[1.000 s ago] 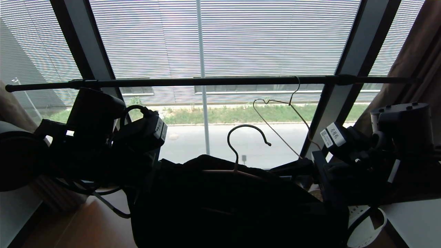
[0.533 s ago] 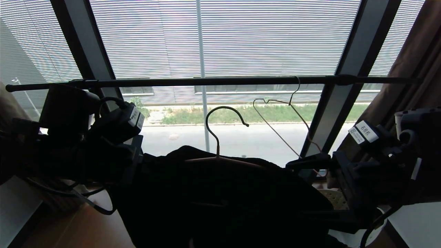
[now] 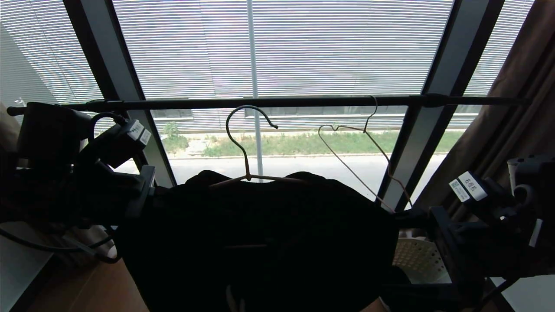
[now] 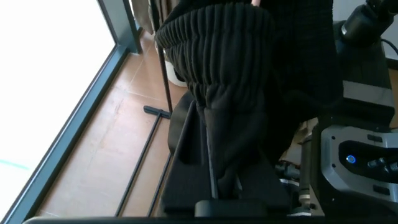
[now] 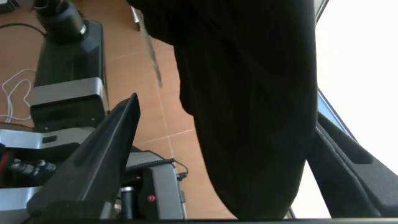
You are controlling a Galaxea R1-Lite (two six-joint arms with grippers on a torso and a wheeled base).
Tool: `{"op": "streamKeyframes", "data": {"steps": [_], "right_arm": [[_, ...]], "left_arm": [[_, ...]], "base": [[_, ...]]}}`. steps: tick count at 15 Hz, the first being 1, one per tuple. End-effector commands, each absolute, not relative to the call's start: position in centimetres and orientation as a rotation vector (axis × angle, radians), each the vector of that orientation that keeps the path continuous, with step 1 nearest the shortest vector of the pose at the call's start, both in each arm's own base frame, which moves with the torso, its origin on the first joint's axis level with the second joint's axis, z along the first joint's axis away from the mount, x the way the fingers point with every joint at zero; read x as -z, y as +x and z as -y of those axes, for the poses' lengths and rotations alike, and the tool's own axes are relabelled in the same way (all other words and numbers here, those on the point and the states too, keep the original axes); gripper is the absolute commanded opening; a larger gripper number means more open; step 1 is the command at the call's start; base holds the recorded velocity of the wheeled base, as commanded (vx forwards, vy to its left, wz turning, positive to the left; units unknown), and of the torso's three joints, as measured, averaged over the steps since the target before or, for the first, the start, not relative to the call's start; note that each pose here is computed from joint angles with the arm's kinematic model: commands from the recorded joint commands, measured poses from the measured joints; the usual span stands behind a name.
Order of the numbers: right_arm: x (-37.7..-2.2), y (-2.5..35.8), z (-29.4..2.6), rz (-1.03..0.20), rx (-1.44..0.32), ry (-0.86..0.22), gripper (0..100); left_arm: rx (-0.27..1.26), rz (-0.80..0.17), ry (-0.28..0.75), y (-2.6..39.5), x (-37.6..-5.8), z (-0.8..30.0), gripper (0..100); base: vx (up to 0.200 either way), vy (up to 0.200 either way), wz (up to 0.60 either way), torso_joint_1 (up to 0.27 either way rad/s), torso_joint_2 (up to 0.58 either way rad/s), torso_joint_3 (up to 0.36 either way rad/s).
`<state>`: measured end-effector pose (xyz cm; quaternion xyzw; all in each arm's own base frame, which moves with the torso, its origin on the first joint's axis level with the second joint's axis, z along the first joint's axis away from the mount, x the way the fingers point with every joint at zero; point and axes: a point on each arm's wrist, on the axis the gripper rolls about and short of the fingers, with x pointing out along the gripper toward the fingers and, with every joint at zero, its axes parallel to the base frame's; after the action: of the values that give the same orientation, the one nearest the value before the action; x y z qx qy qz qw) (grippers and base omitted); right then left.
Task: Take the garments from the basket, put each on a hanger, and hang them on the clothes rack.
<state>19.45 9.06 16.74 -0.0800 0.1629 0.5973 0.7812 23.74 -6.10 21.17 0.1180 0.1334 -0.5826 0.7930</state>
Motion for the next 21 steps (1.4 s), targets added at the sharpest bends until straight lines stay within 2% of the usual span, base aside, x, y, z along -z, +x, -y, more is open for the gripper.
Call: {"op": "streamKeyframes", "data": {"steps": [1, 5, 11, 12, 21], "right_arm": [[-14.8, 20.3, -8.7, -0.392, -1.266, -0.158, 100], [-12.1, 21.3, -8.8, -0.397, -1.251, -0.154, 100], [-10.4, 23.0, -8.8, -0.442, -1.231, -0.132, 100], [-10.3, 23.1, -8.6, -0.435, -1.222, -0.133, 0], [-11.4, 24.0, -5.5, -0.387, -1.096, -0.119, 0]], "left_arm": [[1.233, -0.284, 0.241, 23.6, -21.5, 5.7, 0], [1.216, -0.292, 0.194, 23.7, -21.8, 5.6, 0], [1.228, -0.286, 0.121, 23.4, -22.4, 5.7, 0], [1.223, -0.283, 0.113, 23.1, -22.7, 5.6, 0], [1.167, -0.256, 0.105, 22.4, -23.7, 4.4, 0]], "base": [[0.000, 0.000, 0.00, 0.000, 0.00, 0.000], [0.000, 0.000, 0.00, 0.000, 0.00, 0.000], [0.000, 0.000, 0.00, 0.000, 0.00, 0.000], [0.000, 0.000, 0.00, 0.000, 0.00, 0.000], [0.000, 0.000, 0.00, 0.000, 0.00, 0.000]]}}
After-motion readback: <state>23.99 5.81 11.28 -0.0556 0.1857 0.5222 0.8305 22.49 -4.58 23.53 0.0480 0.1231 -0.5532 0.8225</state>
